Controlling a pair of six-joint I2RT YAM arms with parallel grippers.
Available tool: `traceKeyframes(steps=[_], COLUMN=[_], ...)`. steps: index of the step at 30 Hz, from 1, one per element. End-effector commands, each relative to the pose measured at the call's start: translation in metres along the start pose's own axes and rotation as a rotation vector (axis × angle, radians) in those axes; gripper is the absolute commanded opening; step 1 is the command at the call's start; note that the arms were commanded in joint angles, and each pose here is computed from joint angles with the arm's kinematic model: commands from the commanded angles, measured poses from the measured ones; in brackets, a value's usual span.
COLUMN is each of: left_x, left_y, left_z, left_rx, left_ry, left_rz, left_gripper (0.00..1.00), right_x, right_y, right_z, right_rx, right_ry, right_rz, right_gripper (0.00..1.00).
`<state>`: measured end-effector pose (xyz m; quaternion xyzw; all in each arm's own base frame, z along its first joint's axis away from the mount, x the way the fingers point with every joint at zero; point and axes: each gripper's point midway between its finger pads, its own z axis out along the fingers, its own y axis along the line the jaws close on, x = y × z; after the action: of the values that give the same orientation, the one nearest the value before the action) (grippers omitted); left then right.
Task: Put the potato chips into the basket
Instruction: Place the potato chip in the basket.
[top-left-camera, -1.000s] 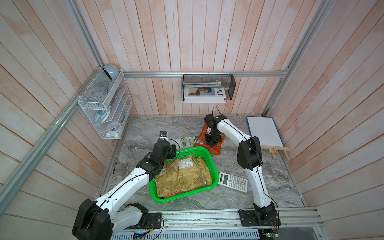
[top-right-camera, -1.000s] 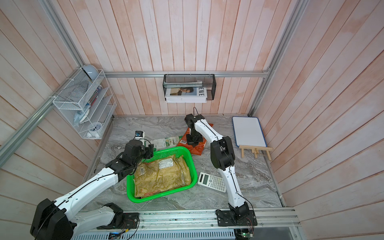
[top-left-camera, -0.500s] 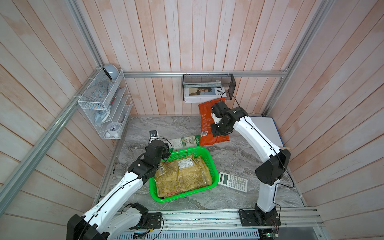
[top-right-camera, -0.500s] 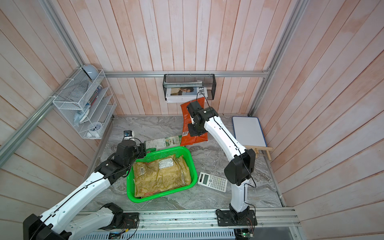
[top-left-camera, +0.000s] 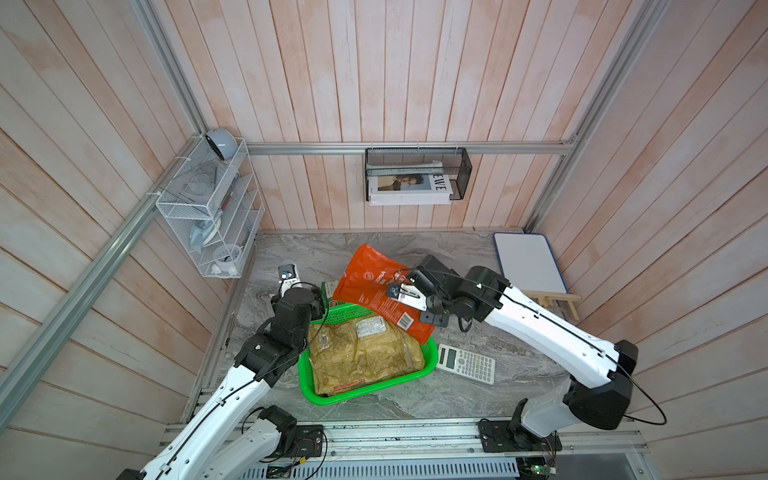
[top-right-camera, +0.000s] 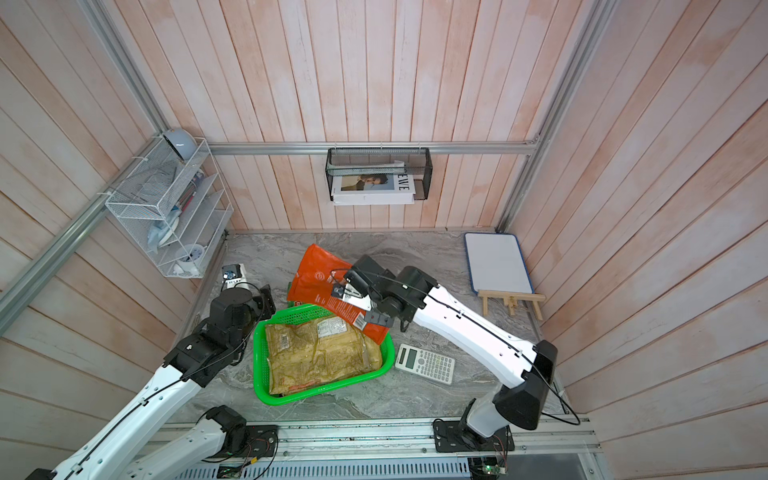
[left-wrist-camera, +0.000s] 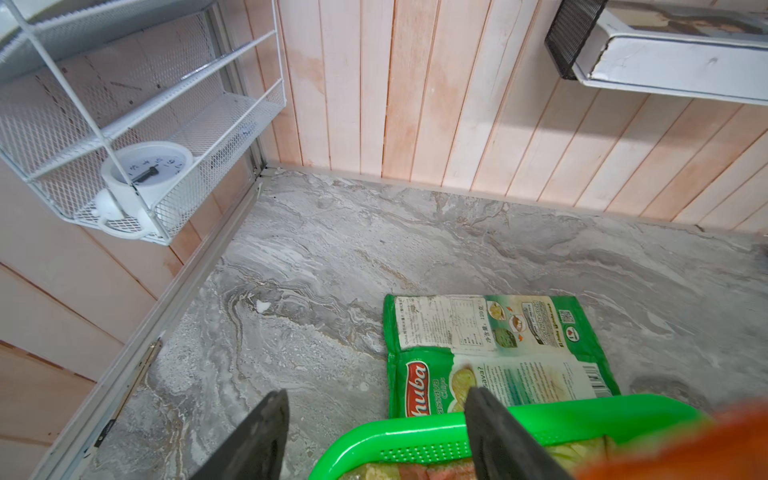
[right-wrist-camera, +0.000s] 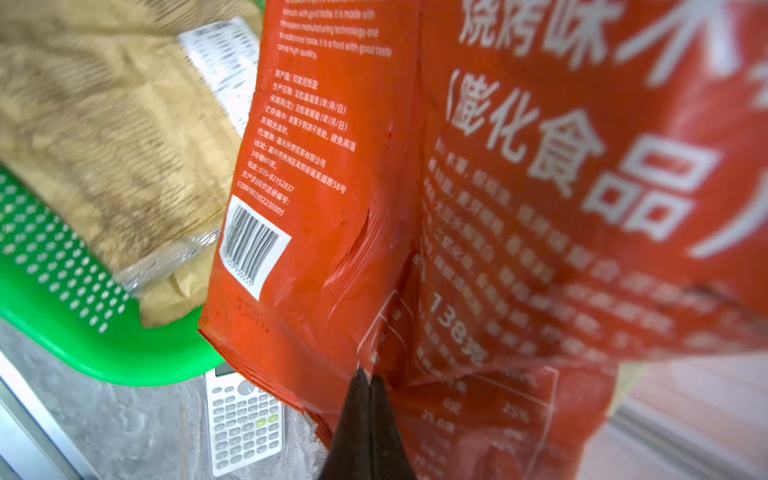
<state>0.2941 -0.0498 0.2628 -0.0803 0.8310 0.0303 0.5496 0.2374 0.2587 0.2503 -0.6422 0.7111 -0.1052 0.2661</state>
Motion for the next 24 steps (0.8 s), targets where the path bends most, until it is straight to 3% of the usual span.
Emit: traceKeyframes(steps=[1,4,18,24], left_x=[-0.008,-0.010,-0.015,-0.003], left_y=[0.014,0.019,0.045,0.049], left_z=[-0.008,-0.012,-0.026,-0.024], left_rx=[-0.054,-0.062,-0.169,-0.181], left_ry=[-0.021,-0.035,-0.075,-0.056], left_rz=[0.029,0.026,0.103,0.096], left_gripper=[0.72,0.72,0.73,0.73], right_x=[-0.030,-0.039,-0.039,-0.030], right_y=[-0.011,-0.001,0.028,0.048], right_z=[-0.011,-0.012,0.017,0.029], right_rx=[0.063,0.037,0.029,-0.077], right_ry=[-0.186,-0.240,-0.111,-0.020], right_rz=[-0.146,-0.216,-0.561,-0.636], right_gripper=[0.00,0.00,0.00,0.00])
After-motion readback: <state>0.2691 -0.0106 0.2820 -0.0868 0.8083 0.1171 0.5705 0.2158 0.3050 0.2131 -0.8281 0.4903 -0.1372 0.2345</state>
